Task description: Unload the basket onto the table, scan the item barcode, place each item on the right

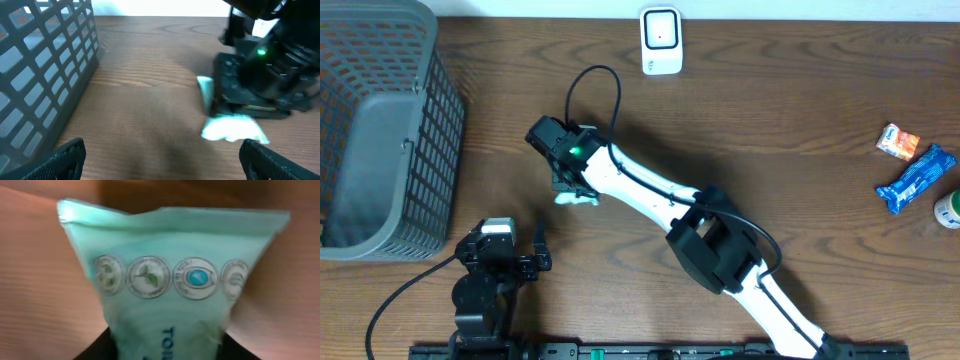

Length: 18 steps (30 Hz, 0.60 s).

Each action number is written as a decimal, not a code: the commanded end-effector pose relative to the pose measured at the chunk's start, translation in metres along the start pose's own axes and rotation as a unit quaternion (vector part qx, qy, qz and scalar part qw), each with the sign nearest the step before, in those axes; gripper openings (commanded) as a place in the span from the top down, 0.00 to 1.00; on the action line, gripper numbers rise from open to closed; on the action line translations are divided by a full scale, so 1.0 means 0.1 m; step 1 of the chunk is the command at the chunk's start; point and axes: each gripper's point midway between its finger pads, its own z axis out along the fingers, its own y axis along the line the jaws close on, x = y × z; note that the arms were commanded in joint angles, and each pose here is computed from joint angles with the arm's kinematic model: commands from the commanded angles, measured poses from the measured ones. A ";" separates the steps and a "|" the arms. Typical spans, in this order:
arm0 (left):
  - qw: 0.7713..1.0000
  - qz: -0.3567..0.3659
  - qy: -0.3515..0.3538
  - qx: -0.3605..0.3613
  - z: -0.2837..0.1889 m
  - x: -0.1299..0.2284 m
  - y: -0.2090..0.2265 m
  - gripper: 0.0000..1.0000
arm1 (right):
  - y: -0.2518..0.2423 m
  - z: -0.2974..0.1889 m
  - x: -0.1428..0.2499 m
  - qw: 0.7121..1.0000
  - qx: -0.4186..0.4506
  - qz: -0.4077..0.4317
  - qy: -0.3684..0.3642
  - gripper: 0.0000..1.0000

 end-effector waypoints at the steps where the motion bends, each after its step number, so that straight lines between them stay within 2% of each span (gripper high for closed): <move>1: 1.000 0.007 0.012 -0.009 0.03 0.10 0.03 0.02 | -0.19 -0.32 -0.14 0.998 0.005 0.057 0.025 0.66; 5: 1.000 0.007 0.012 -0.009 0.03 0.10 0.03 0.02 | -0.40 -0.69 -0.02 0.985 -0.033 0.090 0.146 0.65; 6: 1.000 0.007 0.012 -0.009 0.03 0.10 0.03 0.02 | -0.43 -0.78 0.03 0.978 -0.054 0.084 0.183 0.63; 7: 1.000 0.007 0.012 -0.009 0.03 0.10 0.03 0.02 | -0.46 -0.94 0.12 0.960 -0.100 0.077 0.250 0.63; 10: 1.000 0.007 0.012 -0.009 0.03 0.10 0.03 0.02 | -0.66 -1.19 0.30 0.921 -0.114 0.122 0.353 0.78; 14: 1.000 0.007 0.012 -0.009 0.03 0.10 0.03 0.02 | -1.05 -1.37 0.34 0.891 -0.070 0.185 0.408 0.78; 16: 1.000 0.007 0.012 -0.009 0.03 0.10 0.03 0.02 | -1.05 -1.39 0.30 0.888 -0.089 0.182 0.412 0.76; 18: 1.000 0.007 0.012 -0.009 0.03 0.10 0.03 0.02 | -1.02 -1.42 0.29 0.883 -0.109 0.180 0.419 0.80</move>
